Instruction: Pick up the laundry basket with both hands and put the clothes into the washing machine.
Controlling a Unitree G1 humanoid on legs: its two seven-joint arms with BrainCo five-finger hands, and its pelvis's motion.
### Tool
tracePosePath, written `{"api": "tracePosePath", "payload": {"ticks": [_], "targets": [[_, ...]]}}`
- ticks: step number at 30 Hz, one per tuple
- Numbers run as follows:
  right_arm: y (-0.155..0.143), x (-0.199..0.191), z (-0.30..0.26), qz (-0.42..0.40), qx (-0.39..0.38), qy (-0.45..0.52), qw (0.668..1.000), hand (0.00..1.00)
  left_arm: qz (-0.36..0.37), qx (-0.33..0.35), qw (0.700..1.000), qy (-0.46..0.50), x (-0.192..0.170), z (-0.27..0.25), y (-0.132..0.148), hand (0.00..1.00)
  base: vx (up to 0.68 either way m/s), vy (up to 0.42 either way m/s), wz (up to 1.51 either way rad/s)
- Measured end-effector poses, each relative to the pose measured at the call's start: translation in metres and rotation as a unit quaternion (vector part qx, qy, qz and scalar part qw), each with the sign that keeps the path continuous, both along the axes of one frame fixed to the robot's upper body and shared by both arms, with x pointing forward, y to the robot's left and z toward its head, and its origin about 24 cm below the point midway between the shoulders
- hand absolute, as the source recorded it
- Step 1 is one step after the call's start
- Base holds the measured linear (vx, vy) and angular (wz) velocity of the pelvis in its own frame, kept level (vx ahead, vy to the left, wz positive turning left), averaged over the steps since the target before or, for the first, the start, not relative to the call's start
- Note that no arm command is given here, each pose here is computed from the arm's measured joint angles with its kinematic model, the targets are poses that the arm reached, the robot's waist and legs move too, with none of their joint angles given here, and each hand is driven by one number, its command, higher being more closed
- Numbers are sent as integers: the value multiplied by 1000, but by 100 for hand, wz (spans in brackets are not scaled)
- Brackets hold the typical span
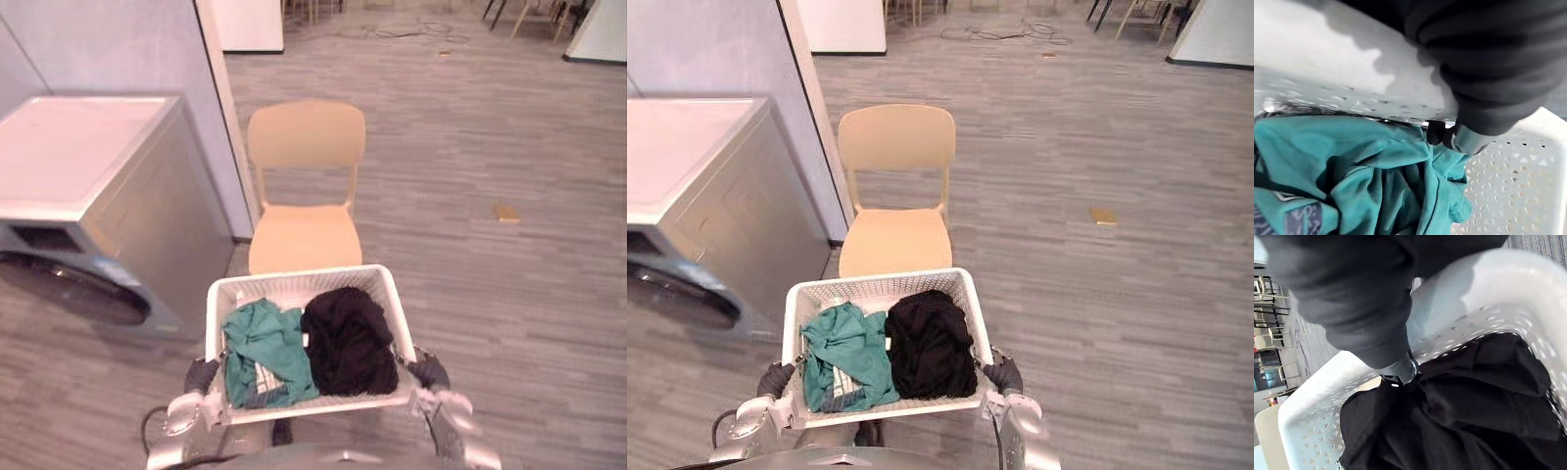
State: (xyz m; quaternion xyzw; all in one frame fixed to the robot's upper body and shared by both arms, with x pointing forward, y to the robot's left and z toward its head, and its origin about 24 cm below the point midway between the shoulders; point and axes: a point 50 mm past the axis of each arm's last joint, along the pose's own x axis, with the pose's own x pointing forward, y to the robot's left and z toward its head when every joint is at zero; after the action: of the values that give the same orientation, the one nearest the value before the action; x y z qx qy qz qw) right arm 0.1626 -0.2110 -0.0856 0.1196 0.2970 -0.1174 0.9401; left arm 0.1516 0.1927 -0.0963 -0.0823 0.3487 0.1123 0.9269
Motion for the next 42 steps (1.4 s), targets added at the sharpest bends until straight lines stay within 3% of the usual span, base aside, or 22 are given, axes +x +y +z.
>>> {"api": "tracePosePath", "payload": {"ticks": [9,12,18,27,34,42], "targets": [[11,4,3,18,7,-10,1000,100,2,24,1000,-15,5,9,12,100,369,-62,23],[4,-1,2,21,-6,-2,1000,100,12,6,1000,2,-10,2,3,100,408,-253,28],[-5,13,28,24,-37,-57,997,100,19,-21,999,-24,-3,10,-12,100,365,-135,20],[-4,33,45,35,-41,-101,993,100,22,-18,996,-79,19,28,-9,100,157,187,-28],[14,33,44,30,-7,-106,994,100,-19,39,992,-118,41,49,15,100,26,368,-32],[-16,62,82,-7,-48,-184,982,100,-100,61,961,-249,123,113,-12,100,-124,33,-5]]}}
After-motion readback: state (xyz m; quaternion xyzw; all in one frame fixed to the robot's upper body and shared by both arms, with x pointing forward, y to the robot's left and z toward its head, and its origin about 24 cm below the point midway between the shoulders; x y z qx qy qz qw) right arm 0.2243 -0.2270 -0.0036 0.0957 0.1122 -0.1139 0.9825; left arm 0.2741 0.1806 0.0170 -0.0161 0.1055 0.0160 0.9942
